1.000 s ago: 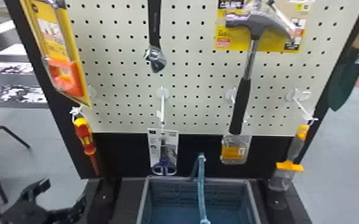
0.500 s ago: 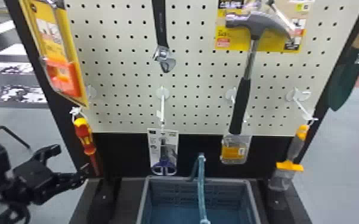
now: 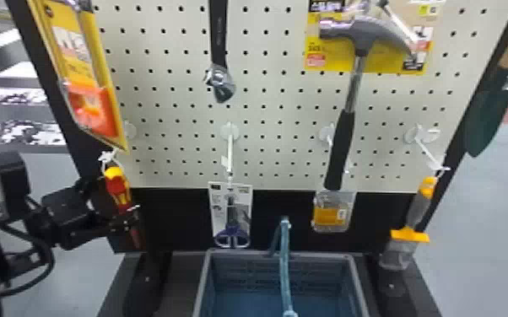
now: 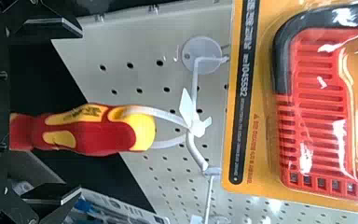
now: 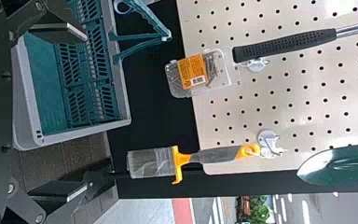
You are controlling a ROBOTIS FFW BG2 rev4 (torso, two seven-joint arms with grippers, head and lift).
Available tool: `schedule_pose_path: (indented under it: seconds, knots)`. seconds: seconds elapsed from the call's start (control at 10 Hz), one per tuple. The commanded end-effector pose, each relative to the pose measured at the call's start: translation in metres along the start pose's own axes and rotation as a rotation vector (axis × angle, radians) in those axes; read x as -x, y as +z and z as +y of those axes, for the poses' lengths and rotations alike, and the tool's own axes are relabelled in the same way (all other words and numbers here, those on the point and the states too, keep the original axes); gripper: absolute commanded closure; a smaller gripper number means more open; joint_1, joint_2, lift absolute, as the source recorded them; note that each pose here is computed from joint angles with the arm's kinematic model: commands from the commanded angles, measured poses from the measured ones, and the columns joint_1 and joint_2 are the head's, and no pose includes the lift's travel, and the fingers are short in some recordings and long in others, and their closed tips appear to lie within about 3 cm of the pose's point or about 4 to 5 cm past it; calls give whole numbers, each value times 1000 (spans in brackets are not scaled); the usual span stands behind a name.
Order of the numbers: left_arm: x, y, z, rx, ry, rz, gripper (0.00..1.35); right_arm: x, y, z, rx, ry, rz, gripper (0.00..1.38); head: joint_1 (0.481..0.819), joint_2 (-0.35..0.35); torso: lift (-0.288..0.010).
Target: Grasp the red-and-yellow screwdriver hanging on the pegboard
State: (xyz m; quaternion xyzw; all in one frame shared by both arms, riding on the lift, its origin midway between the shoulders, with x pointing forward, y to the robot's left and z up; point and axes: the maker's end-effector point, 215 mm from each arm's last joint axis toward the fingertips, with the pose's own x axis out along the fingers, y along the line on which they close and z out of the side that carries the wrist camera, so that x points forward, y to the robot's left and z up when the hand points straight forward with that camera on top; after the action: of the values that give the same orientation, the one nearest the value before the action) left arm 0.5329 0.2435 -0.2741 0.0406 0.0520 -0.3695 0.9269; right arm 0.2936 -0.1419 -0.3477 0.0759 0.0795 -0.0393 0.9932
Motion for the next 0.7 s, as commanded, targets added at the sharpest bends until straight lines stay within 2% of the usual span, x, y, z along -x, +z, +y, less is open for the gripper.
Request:
schedule_pose_path:
  seconds: [0.0, 0.1, 0.2, 0.3, 0.4, 0.5, 0.6]
  knots:
    - [-8, 0, -7, 25, -36, -8, 139, 0, 0, 0, 1, 0, -1, 177, 549, 0, -100]
    - [-9, 0, -10, 27, -46, -7, 140, 0, 0, 1, 1, 2, -1, 177, 549, 0, -100]
    - [-10, 2, -11, 22, -52, -5, 200, 0, 0, 1, 1, 2, -1, 177, 549, 0, -100]
    - [-12, 5, -10, 17, -55, -4, 407, 0, -1, 1, 2, 3, 1, 177, 549, 0, -100]
    - [-12, 9, -10, 5, -52, -6, 690, -1, 0, 1, 2, 5, -1, 177, 549, 0, -100]
    - [-13, 9, -10, 0, -51, -3, 806, -1, -1, 2, 2, 7, -1, 177, 549, 0, -100]
    - [-13, 8, -11, -2, -51, 3, 832, -1, -2, 2, 3, 7, 1, 177, 549, 0, -100]
